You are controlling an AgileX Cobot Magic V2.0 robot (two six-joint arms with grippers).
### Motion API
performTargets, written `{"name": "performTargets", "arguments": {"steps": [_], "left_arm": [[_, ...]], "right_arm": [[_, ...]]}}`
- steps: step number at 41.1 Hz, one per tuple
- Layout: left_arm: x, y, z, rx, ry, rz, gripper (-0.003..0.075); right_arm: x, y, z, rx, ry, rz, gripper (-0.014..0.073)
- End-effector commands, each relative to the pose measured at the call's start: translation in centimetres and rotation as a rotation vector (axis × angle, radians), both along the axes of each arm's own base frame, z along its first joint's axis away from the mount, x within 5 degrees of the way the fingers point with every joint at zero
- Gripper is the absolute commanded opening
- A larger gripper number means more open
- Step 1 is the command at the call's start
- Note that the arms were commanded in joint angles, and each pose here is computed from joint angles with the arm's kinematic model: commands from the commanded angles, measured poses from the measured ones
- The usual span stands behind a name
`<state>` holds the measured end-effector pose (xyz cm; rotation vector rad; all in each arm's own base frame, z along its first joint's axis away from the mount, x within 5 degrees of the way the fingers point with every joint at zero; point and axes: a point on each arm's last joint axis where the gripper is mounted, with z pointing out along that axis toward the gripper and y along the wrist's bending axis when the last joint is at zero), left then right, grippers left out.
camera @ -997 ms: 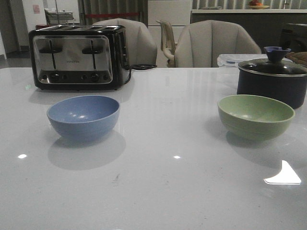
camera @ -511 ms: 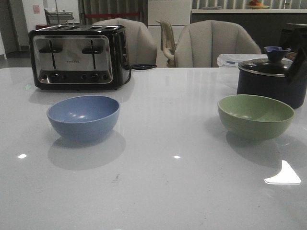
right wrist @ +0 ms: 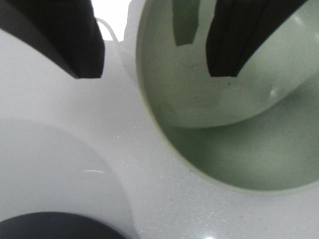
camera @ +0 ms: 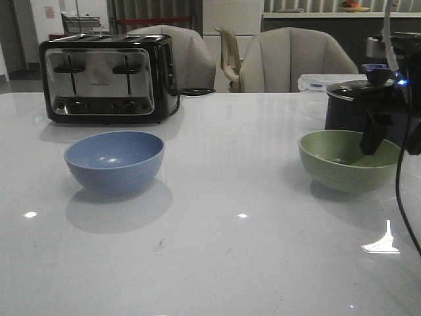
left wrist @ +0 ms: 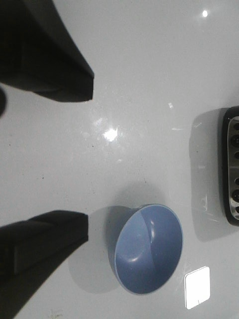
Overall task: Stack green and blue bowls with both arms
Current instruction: 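Lower the right gripper to the green bowl rim and grasp it, then lift the green bowl and set it down toward the table center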
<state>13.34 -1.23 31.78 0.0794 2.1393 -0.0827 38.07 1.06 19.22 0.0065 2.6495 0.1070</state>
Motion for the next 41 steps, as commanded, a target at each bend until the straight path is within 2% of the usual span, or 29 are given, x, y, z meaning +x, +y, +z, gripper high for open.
{"name": "performTargets", "arguments": {"steps": [1,5,12,23,28,33,41], "left_arm": [[0.4,0.0,1.6,-0.021,-0.101,0.010,0.0509],[0.4,0.0,1.6,-0.021,-0.098,0.010,0.0509],[0.4,0.0,1.6,-0.021,-0.096,0.010,0.0509],[0.4,0.0,1.6,-0.021,-0.096,0.010,0.0509],[0.4,0.0,1.6,-0.021,-0.096,0.010,0.0509],[0.4,0.0,1.6,-0.021,-0.096,0.010,0.0509],[0.4,0.0,1.6,-0.021,-0.096,0.010,0.0509]], "right_arm": [[1.3,-0.3,1.9,-0.009,-0.103,-0.007,0.0533],[1.6,-0.3,1.4,-0.009,-0.093,-0.006,0.0465],[1.6,-0.3,1.6,-0.009,-0.095,-0.006,0.0245],[1.2,-0.3,2.1,-0.008,-0.082,-0.002,0.0048],[0.6,-0.1,3.7,-0.005,-0.095,0.005,0.0034],[-0.7,0.7,6.5,0.001,-0.137,0.028,0.0034],[-3.3,4.2,10.1,0.047,-0.168,0.121,0.0034]]}}
